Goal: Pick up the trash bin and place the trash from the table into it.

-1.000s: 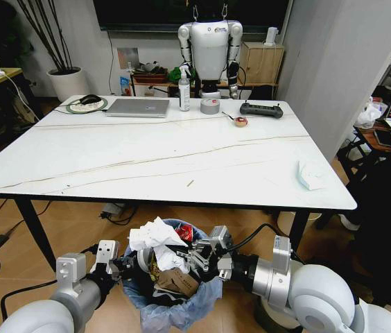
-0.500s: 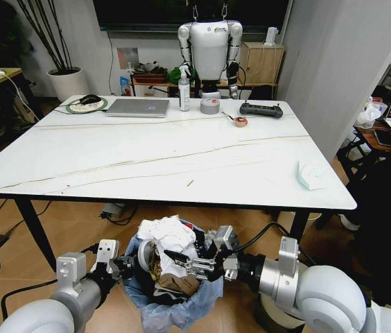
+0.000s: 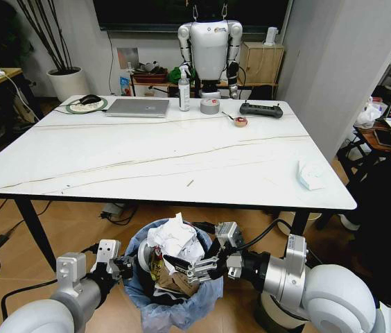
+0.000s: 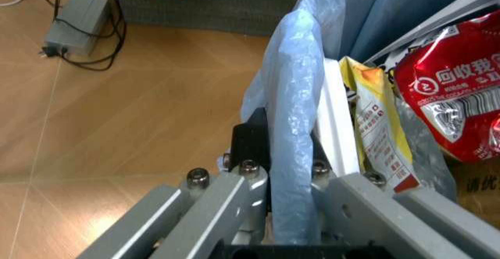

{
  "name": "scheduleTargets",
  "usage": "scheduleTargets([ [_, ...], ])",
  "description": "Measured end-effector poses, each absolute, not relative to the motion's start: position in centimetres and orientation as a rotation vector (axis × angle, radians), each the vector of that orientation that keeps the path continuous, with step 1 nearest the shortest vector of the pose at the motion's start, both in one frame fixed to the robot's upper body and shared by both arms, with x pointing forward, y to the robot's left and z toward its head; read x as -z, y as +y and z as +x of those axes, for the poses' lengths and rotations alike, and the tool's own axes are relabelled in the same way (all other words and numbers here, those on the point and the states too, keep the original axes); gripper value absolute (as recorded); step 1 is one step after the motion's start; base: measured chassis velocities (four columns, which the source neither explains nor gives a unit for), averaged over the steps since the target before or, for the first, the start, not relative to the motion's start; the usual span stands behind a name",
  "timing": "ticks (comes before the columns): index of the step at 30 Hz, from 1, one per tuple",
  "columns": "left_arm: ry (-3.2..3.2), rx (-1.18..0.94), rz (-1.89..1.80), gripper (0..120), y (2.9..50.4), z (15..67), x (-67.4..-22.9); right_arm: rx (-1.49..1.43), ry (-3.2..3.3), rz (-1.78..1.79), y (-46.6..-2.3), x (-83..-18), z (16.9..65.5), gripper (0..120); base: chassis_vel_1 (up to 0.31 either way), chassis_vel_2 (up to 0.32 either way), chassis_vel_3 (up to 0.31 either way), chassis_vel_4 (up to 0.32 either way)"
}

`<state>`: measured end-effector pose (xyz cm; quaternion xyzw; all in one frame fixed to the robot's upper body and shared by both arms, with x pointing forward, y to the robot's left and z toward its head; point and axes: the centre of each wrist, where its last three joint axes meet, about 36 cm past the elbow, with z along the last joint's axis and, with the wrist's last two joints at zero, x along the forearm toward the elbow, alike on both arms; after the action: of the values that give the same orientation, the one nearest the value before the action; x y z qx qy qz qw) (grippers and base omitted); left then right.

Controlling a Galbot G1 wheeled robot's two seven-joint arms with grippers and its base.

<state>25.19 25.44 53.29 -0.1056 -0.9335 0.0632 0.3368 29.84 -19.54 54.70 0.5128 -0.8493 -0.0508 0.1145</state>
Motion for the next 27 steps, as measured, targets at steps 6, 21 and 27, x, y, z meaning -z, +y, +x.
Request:
scheduleTargets([
  [6,-2.427,-0.168,-0.270,0,25.4,25.0,-53.2,0.204,-2.591,1.390,-19.8,-56.3,30.1,100,0.000,0.000,0.000,0.000],
  [21,-2.424,-0.174,-0.248,0,25.7,24.9,-53.1,0.199,-2.930,0.451,-25.4,-58.2,39.8,100,0.000,0.000,0.000,0.000],
  [27,-2.426,-0.190,-0.251,0,25.7,25.0,-53.2,0.164,-2.826,0.043,-29.0,-56.5,44.9,100,0.000,0.000,0.000,0.000],
])
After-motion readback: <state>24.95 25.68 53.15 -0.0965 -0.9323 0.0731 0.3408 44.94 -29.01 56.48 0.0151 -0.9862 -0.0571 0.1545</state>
